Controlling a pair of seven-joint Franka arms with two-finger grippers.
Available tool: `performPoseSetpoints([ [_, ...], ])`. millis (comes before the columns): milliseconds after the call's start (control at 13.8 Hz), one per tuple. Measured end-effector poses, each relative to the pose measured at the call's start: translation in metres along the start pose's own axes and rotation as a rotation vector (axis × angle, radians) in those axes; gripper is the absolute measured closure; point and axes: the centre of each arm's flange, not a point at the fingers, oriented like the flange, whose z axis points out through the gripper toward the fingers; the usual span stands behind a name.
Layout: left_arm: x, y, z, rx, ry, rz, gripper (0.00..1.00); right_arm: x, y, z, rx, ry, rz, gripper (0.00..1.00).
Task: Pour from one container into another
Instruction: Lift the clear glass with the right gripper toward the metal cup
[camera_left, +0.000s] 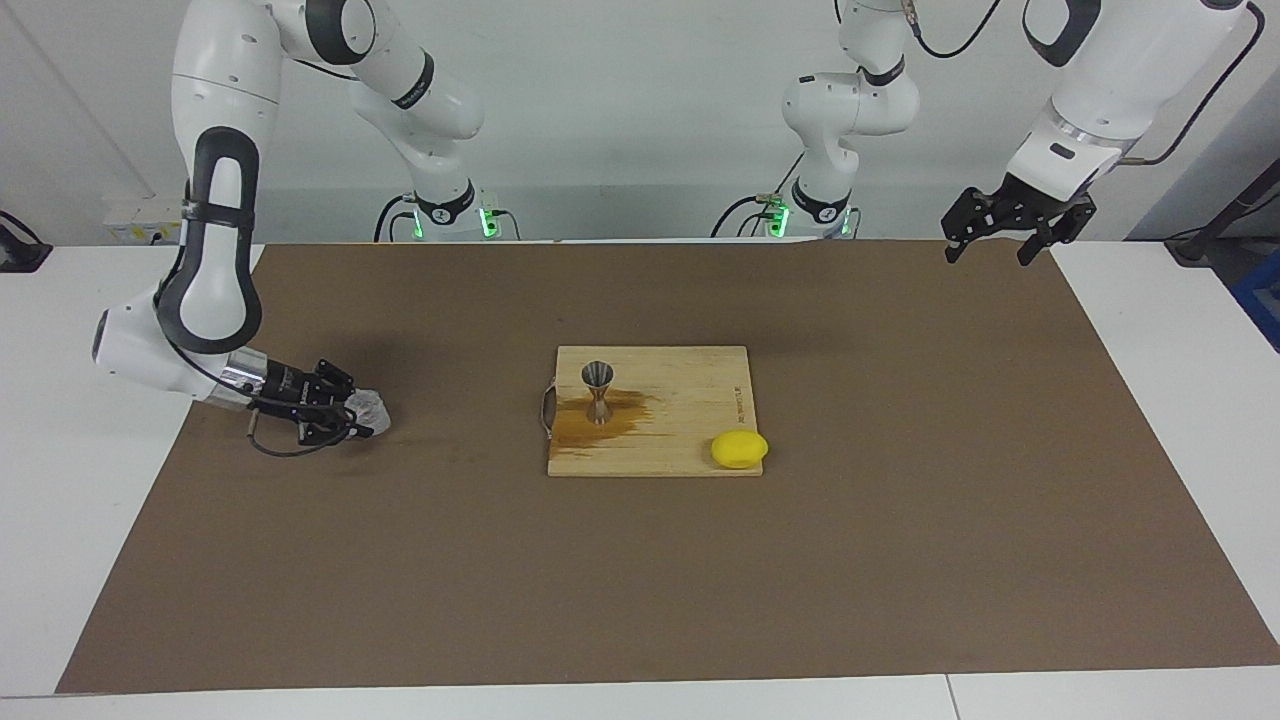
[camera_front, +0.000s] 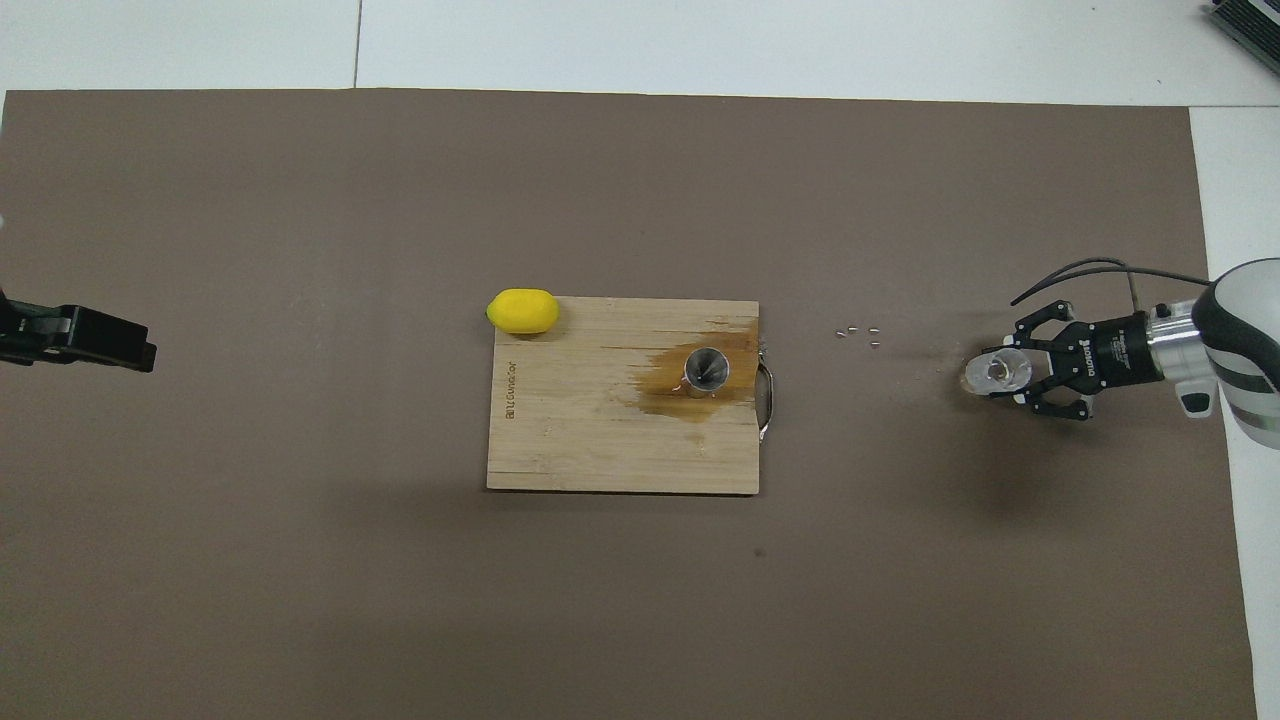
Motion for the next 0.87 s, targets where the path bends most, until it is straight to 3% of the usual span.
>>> performPoseSetpoints([
  [290,0.0,-0.009,0.003,0.001,-0.004,-0.013,0.0,-0.072,-0.02,-0.005,0.002,0.031,0.01,0.5],
  [653,0.001,-0.004,-0.001,0.004,0.008,0.004,0.0,-0.168,-0.043,0.02,0.013,0.087,0.056,0.5],
  [871,0.003,-0.006,-0.005,0.006,0.027,0.001,0.0,-0.22,-0.052,0.039,-0.003,0.158,0.077,0.5],
])
